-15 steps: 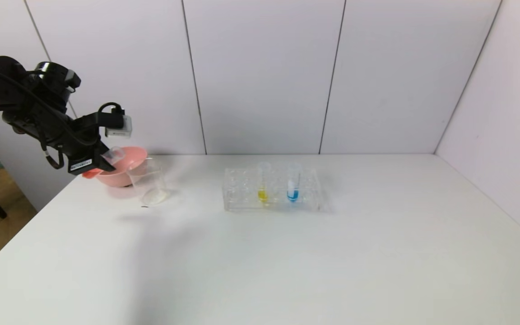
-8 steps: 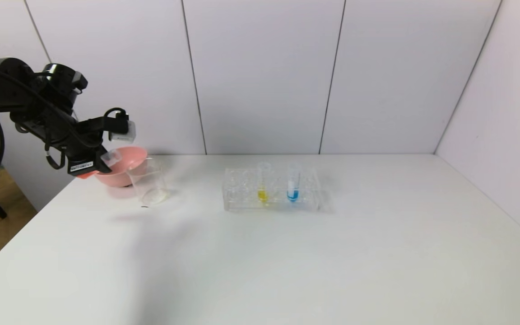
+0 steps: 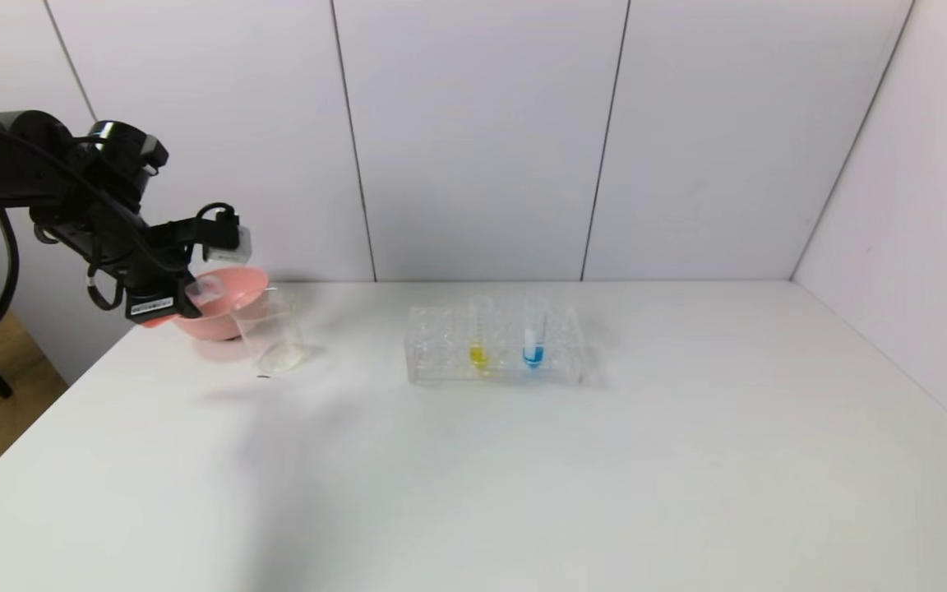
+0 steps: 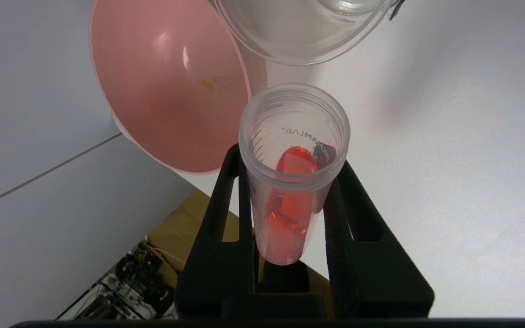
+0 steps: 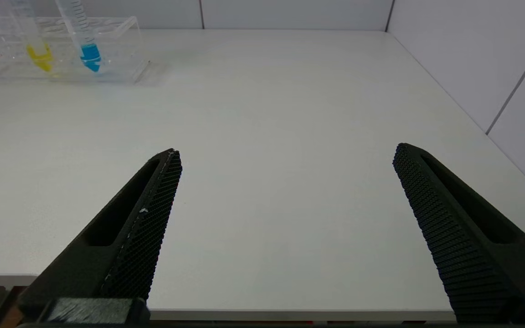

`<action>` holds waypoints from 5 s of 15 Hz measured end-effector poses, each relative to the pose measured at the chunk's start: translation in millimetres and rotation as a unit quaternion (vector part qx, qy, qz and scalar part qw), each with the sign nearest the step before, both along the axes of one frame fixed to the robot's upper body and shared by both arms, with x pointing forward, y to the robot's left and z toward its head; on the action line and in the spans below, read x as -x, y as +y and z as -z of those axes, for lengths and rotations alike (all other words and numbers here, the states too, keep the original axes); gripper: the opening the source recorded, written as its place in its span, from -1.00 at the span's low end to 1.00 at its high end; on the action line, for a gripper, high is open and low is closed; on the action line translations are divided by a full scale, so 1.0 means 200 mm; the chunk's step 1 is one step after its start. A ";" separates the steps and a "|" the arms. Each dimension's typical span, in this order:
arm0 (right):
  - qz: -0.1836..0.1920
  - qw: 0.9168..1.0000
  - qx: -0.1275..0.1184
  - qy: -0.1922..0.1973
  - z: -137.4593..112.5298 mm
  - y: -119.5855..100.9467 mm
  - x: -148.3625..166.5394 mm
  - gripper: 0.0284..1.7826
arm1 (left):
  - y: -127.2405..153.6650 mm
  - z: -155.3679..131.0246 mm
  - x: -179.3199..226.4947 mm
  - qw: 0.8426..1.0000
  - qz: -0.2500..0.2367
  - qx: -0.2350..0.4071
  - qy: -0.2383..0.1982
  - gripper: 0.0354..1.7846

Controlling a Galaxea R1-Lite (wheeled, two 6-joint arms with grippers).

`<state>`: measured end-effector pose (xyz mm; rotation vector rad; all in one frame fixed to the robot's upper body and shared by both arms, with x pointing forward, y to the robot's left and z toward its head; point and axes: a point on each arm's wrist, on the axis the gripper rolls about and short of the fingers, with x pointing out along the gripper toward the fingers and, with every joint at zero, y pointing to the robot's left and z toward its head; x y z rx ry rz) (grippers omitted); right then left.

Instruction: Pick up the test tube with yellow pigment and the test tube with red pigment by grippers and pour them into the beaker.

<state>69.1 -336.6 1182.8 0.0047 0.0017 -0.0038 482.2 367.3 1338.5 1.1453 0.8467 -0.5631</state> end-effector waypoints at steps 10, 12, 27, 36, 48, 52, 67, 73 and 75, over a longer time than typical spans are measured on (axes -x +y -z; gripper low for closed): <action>0.000 1.000 0.000 0.000 0.00 0.00 0.00 0.91 | -0.03 0.04 -0.03 0.999 -0.011 -0.032 0.011 -0.52; 0.000 1.000 0.000 0.000 0.00 0.00 0.00 0.91 | -0.04 0.04 -0.03 0.999 -0.010 -0.034 0.010 -0.52; 0.000 1.000 0.000 0.000 0.00 0.00 0.00 0.91 | -0.10 0.04 -0.03 0.996 -0.029 -0.087 0.011 -0.52; 0.000 1.000 0.000 0.000 0.00 0.00 0.00 0.91 | -0.12 0.05 -0.04 0.995 -0.027 -0.092 0.014 -0.52; 0.000 1.000 0.000 0.000 0.00 0.00 0.00 0.91 | -0.14 0.05 -0.04 0.995 -0.027 -0.100 0.013 -0.52; 0.000 1.000 0.000 0.000 0.00 0.00 0.00 0.91 | -0.15 0.05 -0.04 0.993 -0.033 -0.113 0.013 -0.52; 0.000 1.000 0.000 0.000 0.00 0.00 0.00 0.91 | -0.18 0.07 -0.06 0.989 -0.046 -0.143 0.015 -0.52; 0.000 1.000 0.000 0.000 0.00 0.00 0.00 0.91 | -0.19 0.07 -0.06 0.987 -0.051 -0.152 0.015 -0.52; 0.000 1.000 0.000 0.000 0.00 0.00 0.00 0.91 | -0.19 0.08 -0.06 0.987 -0.052 -0.154 0.015 -0.52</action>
